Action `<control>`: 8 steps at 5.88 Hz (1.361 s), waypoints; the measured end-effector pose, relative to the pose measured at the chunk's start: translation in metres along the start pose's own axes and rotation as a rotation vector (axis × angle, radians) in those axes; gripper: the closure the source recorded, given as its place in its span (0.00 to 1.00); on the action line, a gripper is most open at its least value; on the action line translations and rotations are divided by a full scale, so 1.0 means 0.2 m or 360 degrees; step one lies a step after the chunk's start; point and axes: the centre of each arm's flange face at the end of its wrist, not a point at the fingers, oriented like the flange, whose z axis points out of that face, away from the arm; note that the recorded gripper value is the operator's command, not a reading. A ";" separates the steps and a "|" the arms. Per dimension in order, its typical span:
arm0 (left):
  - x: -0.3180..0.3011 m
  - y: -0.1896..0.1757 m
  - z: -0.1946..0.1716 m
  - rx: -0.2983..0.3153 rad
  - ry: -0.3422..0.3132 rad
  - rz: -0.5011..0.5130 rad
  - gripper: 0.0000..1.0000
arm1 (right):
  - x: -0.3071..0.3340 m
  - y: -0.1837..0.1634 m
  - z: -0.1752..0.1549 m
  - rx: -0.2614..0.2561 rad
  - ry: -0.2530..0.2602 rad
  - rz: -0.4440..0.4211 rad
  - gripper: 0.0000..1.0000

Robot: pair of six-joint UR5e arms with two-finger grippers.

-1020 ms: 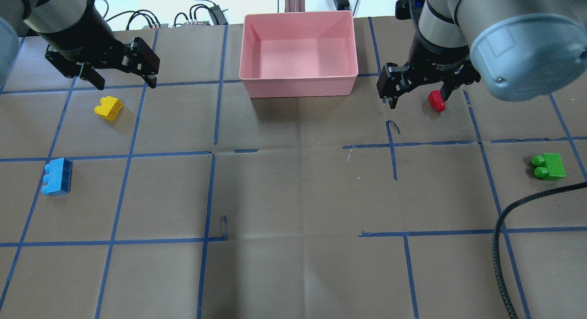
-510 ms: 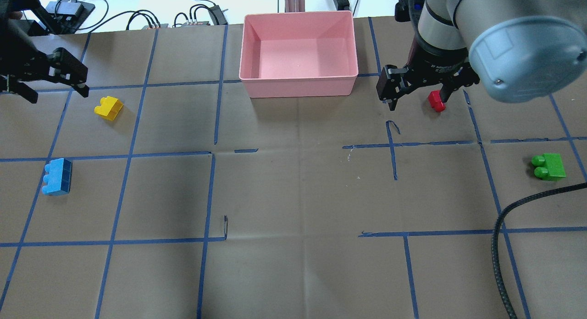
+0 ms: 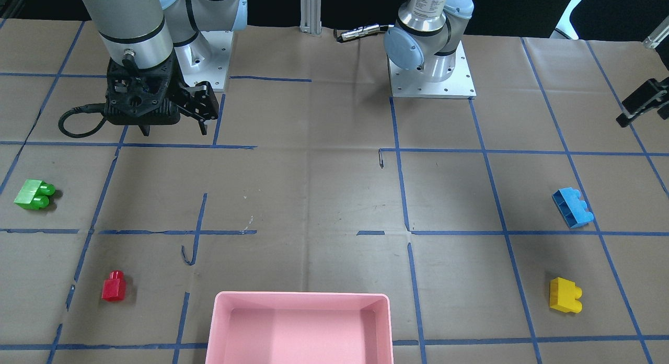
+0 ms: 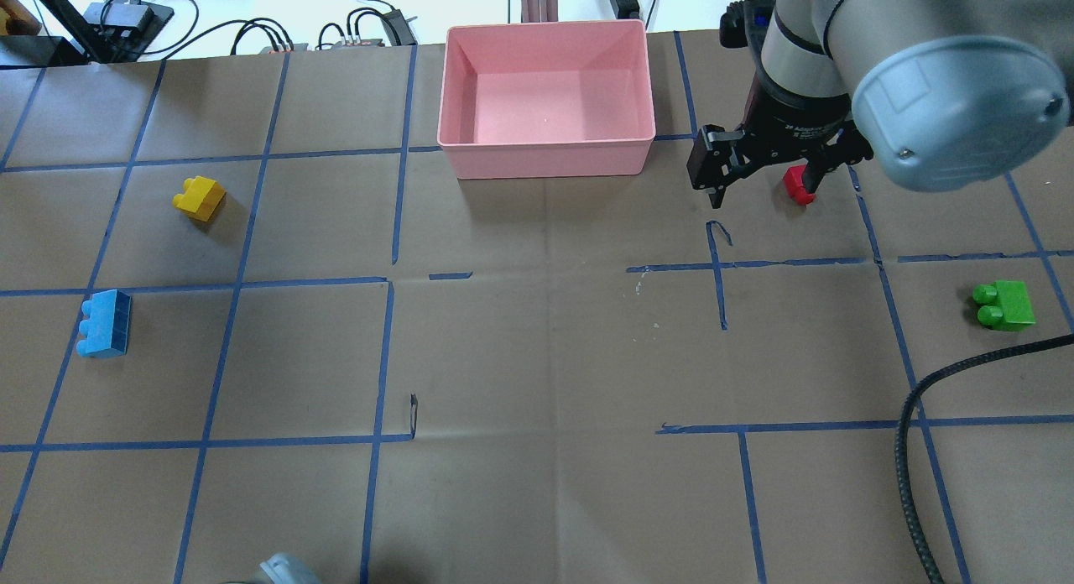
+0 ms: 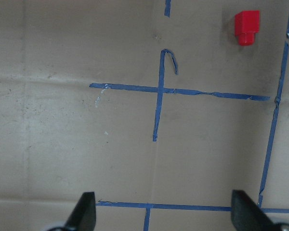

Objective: Put all blocks into box

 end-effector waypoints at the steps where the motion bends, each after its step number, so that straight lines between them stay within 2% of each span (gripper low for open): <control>1: -0.10 0.03 0.06 -0.0026 0.0016 -0.0003 0.01 | 0.01 0.00 0.01 -0.0007 -0.0001 -0.0002 0.00; 3: -0.16 0.03 0.20 -0.0049 0.0034 -0.0015 0.01 | 0.20 -0.02 0.02 -0.0025 0.0001 0.0054 0.00; 4: -0.21 -0.02 0.31 -0.0058 0.0038 -0.0016 0.02 | 0.38 -0.02 0.01 -0.0024 -0.0001 0.0028 0.00; 6: -0.29 -0.15 0.59 -0.0106 0.0076 -0.0022 0.02 | 0.87 0.05 0.01 -0.0018 -0.0002 0.0001 0.00; 7: -0.31 -0.22 0.72 -0.0102 0.0076 -0.0028 0.02 | 1.16 0.10 0.06 -0.0012 0.0001 -0.0026 0.00; 8: -0.31 -0.30 0.87 -0.0091 0.0095 -0.0041 0.02 | 1.41 0.16 0.15 0.0008 0.0020 0.0006 0.00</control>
